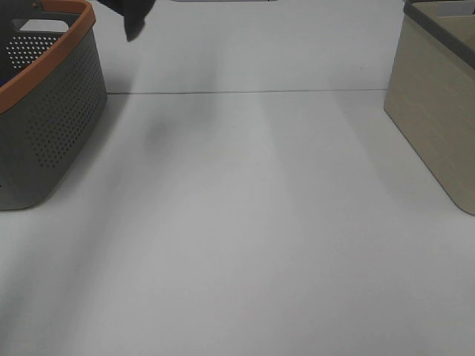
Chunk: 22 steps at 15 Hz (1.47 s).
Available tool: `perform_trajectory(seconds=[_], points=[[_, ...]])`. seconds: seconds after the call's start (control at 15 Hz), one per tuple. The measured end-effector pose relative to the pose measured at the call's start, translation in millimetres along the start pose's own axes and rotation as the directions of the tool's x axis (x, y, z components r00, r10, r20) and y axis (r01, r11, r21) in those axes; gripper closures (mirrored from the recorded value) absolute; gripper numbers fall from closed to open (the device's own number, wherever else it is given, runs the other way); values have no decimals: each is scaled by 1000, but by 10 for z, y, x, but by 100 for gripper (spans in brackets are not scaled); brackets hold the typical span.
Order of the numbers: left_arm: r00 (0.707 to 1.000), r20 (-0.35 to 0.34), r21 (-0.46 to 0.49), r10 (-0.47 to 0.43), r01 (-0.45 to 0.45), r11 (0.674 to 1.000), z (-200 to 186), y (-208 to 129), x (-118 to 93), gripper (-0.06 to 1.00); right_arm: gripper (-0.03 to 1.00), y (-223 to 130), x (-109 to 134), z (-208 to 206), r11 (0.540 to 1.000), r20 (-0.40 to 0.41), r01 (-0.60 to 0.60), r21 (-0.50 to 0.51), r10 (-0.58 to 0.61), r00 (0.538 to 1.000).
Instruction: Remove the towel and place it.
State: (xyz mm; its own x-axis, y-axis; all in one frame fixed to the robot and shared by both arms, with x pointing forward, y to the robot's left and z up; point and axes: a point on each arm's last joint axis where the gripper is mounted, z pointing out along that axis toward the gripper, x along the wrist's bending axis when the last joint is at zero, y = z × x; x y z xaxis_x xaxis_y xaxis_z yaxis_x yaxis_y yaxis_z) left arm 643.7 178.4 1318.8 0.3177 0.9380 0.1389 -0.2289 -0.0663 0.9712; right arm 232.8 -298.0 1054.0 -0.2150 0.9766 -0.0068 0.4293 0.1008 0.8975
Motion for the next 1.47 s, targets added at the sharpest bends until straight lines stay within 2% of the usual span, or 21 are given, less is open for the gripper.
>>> perform_trajectory(seconds=[0.27, 0.47, 0.67, 0.87, 0.93, 1.13, 1.33, 1.47], points=[[999, 2, 45, 52, -52, 998, 8, 2, -290, 94, 21, 0, 1, 0, 1000, -1, 0, 0, 0, 1000], [992, -20, 168, 126, -121, 978, -24, -52, -603, 94, 21, 1, 25, -1, 1000, -28, -16, -1, 16, 999], [979, -38, 300, 200, -180, 937, -10, -223, -900, 94, 21, 7, 33, -1, 1000, -36, -16, -7, 16, 999], [978, 7, 423, 208, -192, 885, 61, -520, -1172, 94, 21, 82, 55, -24, 999, -61, -3, -42, 0, 998], [978, 23, 476, 209, -194, 858, 96, -665, -1253, 94, 21, 159, 78, 25, 1000, -89, 10, -25, -12, 996], [980, 32, 538, 197, -183, 823, 101, -789, -1297, 94, 21, 356, 123, 212, 997, -151, 69, 39, -62, 987], [993, -46, 586, 106, -59, 808, 76, -839, -1282, 94, 21, 535, 149, 445, 994, -191, 87, 60, -74, 979], [995, -83, 604, 59, 3, 797, 75, -888, -1319, 94, 21, 644, 146, 680, 987, -200, 146, 64, -131, 971]])
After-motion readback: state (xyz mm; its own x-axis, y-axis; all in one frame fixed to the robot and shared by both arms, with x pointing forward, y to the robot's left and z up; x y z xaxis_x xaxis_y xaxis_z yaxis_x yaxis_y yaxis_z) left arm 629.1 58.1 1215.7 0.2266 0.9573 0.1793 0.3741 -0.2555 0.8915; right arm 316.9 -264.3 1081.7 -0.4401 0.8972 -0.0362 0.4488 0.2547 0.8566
